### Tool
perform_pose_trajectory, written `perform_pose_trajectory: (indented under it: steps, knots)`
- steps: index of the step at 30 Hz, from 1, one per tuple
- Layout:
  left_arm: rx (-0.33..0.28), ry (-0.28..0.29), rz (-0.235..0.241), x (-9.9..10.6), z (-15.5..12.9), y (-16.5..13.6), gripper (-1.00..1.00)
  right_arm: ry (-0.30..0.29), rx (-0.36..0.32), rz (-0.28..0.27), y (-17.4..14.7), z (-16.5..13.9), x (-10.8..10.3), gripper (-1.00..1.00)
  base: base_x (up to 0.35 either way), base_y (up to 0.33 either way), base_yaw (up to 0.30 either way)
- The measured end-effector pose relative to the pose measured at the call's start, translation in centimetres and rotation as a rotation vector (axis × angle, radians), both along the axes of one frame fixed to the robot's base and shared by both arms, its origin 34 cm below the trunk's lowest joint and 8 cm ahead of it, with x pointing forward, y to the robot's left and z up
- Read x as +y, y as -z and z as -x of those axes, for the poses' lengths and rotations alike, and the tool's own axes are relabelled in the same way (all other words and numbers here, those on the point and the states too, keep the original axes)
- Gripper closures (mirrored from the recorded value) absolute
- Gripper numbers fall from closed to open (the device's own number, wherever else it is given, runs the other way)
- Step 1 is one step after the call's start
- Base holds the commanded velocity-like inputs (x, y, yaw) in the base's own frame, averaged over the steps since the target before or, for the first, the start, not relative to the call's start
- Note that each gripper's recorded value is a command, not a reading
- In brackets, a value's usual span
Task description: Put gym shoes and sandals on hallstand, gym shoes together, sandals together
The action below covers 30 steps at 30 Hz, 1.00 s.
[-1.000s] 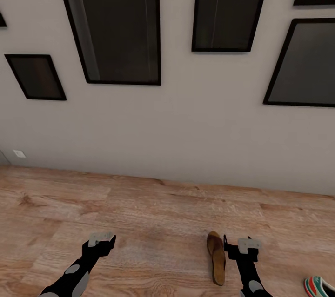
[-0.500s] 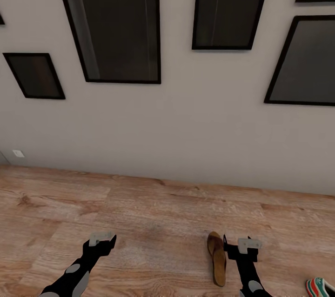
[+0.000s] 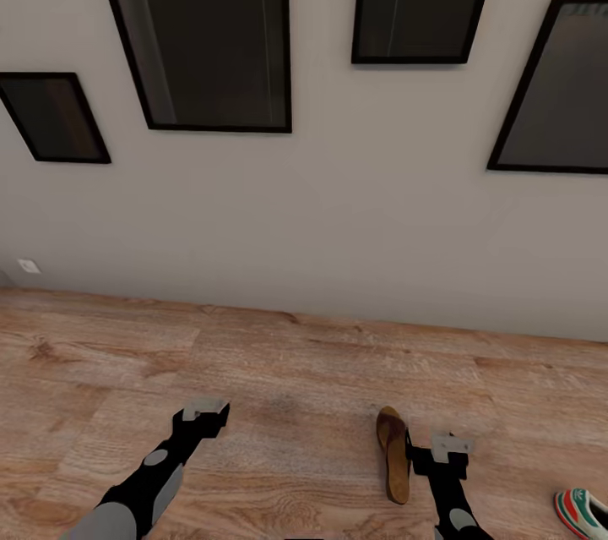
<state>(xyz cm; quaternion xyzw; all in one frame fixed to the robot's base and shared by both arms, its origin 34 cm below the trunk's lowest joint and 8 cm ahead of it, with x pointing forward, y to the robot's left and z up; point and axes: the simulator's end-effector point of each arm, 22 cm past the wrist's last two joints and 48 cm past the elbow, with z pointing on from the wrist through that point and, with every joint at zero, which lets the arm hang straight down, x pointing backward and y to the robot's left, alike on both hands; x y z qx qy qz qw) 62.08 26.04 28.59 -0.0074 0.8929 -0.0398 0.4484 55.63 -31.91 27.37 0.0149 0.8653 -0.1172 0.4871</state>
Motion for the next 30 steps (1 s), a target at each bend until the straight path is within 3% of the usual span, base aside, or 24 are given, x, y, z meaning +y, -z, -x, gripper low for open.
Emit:
perform_pose_trajectory:
  steps: [8, 16, 30]
  knots:
    - [0.059, 0.017, 0.035, -2.5, -1.6, 1.0, -1.00, 0.003, 0.136, -0.001, 3.3, 1.3, 0.1, -1.00, 0.000, 0.000, 0.000]
    - [0.105, 0.027, 0.064, -4.6, -1.5, 2.9, -1.00, -0.026, 0.201, -0.021, 4.5, 0.5, 0.8, -1.00, 0.000, 0.000, 0.000]
    - [0.186, 0.028, 0.066, -4.9, 0.5, 7.2, -1.00, -0.033, 0.293, -0.030, 7.9, 1.9, 1.1, -1.00, 0.000, 0.000, 0.000]
